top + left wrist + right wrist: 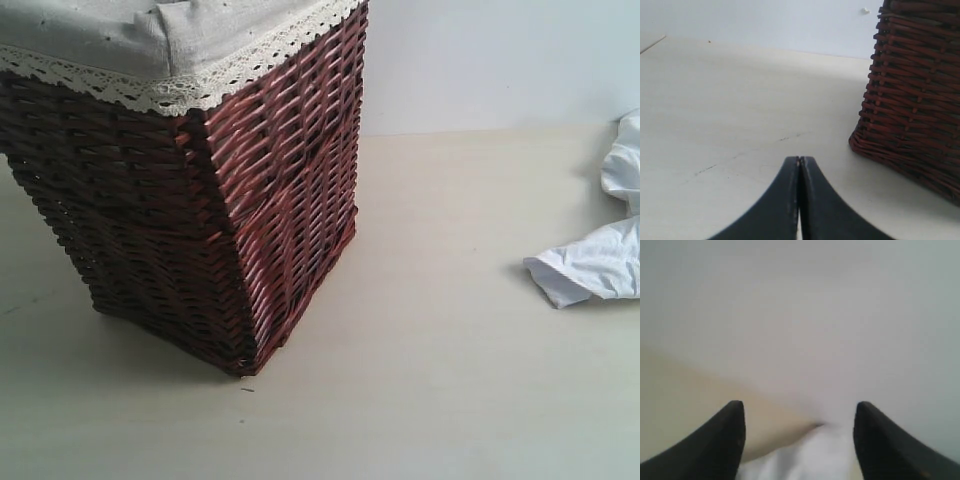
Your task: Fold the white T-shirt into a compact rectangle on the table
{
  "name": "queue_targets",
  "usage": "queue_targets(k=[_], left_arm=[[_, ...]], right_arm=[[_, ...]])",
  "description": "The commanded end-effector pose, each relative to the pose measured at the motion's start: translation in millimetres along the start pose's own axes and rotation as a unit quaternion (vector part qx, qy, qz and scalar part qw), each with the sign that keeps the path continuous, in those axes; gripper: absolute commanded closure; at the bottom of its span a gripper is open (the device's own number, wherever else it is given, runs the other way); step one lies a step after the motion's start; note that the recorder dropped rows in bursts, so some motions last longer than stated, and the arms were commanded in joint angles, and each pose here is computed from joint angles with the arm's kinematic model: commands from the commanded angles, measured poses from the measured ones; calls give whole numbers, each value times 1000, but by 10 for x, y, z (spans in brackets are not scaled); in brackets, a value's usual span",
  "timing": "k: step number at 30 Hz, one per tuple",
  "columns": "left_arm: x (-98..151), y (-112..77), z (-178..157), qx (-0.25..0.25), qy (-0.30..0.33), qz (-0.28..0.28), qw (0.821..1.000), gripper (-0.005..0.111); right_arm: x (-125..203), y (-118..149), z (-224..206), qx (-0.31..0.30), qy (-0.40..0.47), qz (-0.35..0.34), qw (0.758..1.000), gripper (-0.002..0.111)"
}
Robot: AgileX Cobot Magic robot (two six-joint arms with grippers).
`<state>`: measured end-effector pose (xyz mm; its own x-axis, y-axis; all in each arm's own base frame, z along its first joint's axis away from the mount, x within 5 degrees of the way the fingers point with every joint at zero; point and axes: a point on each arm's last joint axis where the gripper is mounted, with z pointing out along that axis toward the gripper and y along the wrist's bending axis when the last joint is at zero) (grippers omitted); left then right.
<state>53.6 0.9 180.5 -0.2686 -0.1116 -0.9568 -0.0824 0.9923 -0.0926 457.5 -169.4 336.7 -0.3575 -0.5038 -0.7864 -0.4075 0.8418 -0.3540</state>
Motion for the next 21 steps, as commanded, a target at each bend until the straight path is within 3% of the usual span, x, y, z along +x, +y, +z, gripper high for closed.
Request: queue_targets(k=[1, 4, 8, 11, 15, 21], left_arm=[[-5, -7, -4, 5, -5, -3, 1000, 107], [-5, -7, -4, 5, -5, -3, 1000, 107], [-5, -7, -4, 5, -5, -3, 1000, 107], [-5, -7, -4, 5, -5, -3, 1000, 107], [-5, -7, -4, 5, -5, -3, 1000, 107], [-5, -7, -4, 5, -5, -3, 1000, 107]], right_arm=[[445, 408, -107, -177, 182, -70, 965, 68], [873, 532, -168, -207, 255, -97, 940, 82], [1405, 694, -229, -248, 298, -66, 919, 98], [1633, 656, -219, -199, 306, -59, 929, 108], [1836, 582, -155, -119, 307, -61, 942, 108], [2310, 708, 14, -145, 360, -53, 920, 108]])
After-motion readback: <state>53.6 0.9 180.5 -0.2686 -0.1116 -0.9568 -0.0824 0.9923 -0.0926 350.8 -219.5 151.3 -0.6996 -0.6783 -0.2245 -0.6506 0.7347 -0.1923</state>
